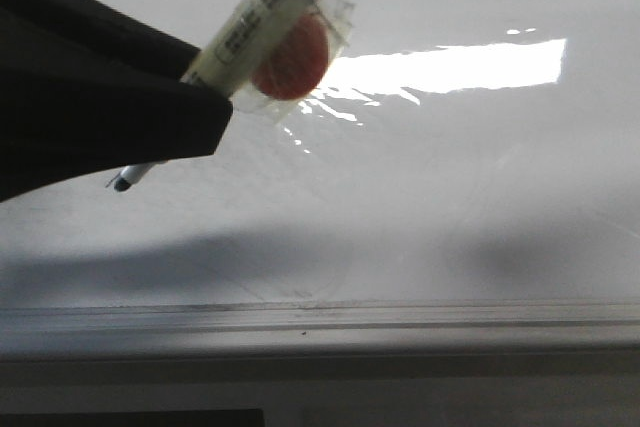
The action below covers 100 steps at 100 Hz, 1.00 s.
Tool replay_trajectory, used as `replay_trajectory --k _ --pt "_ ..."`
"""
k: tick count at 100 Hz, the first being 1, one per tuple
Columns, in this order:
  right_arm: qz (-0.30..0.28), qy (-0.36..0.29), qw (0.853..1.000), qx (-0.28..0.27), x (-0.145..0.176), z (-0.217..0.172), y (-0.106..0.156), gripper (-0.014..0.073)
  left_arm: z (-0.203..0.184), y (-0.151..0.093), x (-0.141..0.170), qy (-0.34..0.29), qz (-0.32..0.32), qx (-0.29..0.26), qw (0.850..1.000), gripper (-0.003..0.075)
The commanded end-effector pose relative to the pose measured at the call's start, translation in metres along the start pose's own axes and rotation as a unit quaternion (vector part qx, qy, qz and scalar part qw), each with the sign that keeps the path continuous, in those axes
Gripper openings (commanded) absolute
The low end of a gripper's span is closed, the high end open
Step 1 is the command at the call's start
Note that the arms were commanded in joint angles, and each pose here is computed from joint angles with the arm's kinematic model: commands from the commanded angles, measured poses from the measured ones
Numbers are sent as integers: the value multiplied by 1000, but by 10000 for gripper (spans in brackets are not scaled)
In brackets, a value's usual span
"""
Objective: Write number 9 on whiteboard
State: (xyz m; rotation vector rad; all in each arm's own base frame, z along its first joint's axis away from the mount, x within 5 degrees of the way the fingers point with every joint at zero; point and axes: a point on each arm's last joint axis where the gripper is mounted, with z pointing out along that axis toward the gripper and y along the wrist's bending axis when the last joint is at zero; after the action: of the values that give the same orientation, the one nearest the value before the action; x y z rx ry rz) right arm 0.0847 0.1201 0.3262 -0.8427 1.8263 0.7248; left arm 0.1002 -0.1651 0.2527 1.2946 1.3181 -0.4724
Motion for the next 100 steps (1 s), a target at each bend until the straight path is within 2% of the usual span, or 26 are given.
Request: replay_trajectory --k 1,32,39,55,63,70,87,92,100 --pt "24 -48 999 -7 -24 12 2 363 0 4 -17 -46 1 -5 999 -20" --pt "24 -2 999 -21 -44 58 11 363 0 4 -16 -43 1 -5 999 -20" --pt "25 2 999 -21 -47 63 11 337 0 4 -16 -43 1 -5 999 -20" --pt "25 26 999 -21 -44 65 11 68 0 5 -16 -44 -4 -6 999 -20" --pt "26 32 999 -20 -44 65 10 -65 0 6 -16 -44 -32 -15 998 -17" --pt "26 32 999 -20 -44 65 10 -69 0 7 -16 -44 -33 -16 998 27" --pt "9 34 999 -21 -43 65 10 -70 -2 7 -17 -48 -38 -19 998 262" --pt "8 29 999 -21 -44 65 10 -71 -3 9 -16 -38 -54 -27 997 291" --pt "9 23 1000 -20 -46 64 10 -71 -10 12 -12 -9 -80 -42 996 296"
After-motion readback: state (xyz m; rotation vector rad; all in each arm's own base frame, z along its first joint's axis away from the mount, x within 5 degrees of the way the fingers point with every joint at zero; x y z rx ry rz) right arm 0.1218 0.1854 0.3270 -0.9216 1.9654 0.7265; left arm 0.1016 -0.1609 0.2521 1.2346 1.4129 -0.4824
